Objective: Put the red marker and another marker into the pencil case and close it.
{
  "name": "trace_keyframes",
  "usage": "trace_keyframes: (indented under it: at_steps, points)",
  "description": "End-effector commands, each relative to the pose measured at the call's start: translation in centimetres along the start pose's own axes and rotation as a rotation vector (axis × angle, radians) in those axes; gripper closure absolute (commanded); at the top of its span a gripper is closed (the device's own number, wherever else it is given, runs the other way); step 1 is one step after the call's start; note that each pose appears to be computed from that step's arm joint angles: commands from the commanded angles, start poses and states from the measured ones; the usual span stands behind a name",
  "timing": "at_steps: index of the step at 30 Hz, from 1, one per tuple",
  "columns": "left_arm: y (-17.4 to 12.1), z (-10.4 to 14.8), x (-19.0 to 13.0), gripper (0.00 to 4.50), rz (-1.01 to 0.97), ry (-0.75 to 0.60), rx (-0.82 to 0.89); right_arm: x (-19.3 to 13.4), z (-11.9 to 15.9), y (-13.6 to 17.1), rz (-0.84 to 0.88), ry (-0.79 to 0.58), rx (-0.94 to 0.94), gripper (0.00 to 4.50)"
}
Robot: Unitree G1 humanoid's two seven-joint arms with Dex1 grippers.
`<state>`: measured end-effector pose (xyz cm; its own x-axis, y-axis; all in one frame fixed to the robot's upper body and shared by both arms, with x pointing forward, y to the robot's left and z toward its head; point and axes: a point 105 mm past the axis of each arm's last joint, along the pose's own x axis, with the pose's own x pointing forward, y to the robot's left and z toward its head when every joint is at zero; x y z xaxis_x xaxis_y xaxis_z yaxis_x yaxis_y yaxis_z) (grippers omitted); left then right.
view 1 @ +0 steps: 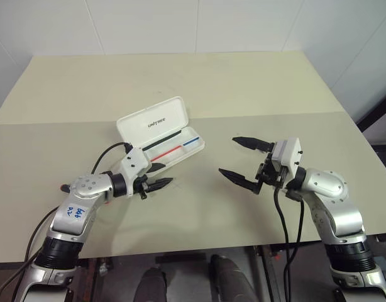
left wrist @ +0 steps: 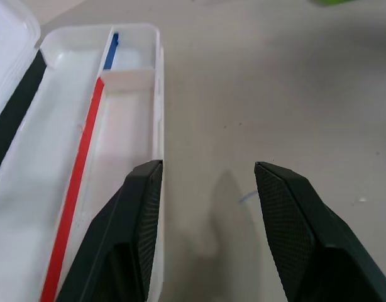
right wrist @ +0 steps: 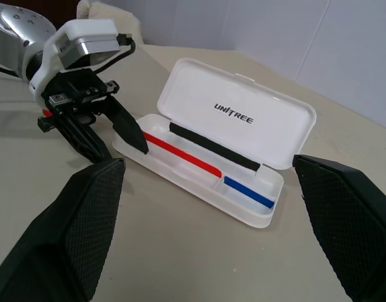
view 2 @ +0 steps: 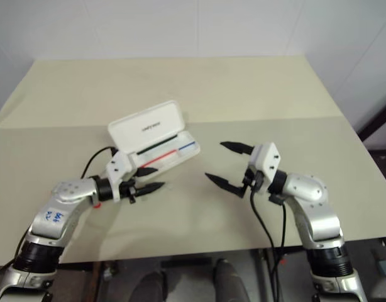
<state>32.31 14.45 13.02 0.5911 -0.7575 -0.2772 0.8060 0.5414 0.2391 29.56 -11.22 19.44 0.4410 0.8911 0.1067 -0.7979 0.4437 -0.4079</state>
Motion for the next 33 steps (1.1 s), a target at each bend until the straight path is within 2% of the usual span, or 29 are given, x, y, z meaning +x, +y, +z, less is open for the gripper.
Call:
trace_keyframes:
  at_steps: [1,5,13,16,21,26,33]
  points:
    - [0.4,-0.1,0.1,2.14,0.026,0.011,-0.005,-0.6,1.3,0.0,-0.017,-0.025,-0.030,0.00]
    - [1.1,0.1,0.5,2.14,0.070,-0.011,-0.031,-1.0,1.4,0.4,-0.020,-0.015,-0.024,0.00]
    - [0.4,-1.3,0.9,2.14,-0.013,0.091,-0.054,-1.3,1.8,0.8,-0.019,-0.007,-0.021,0.00]
    - [0.5,-1.8,1.0,2.67,-0.043,0.137,-0.059,-1.4,1.8,0.9,0.000,0.000,-0.017,0.00]
    - [1.3,-2.2,1.1,4.44,-0.049,0.174,-0.044,-1.4,2.2,1.5,0.057,0.003,0.001,0.00]
    - [1.5,-1.9,1.5,4.48,-0.089,0.157,-0.015,-1.8,2.1,1.7,0.103,0.035,0.010,0.00]
    - [-1.0,0.7,1.1,4.48,-0.281,0.043,0.075,-2.2,1.9,0.8,0.096,0.052,0.003,0.00]
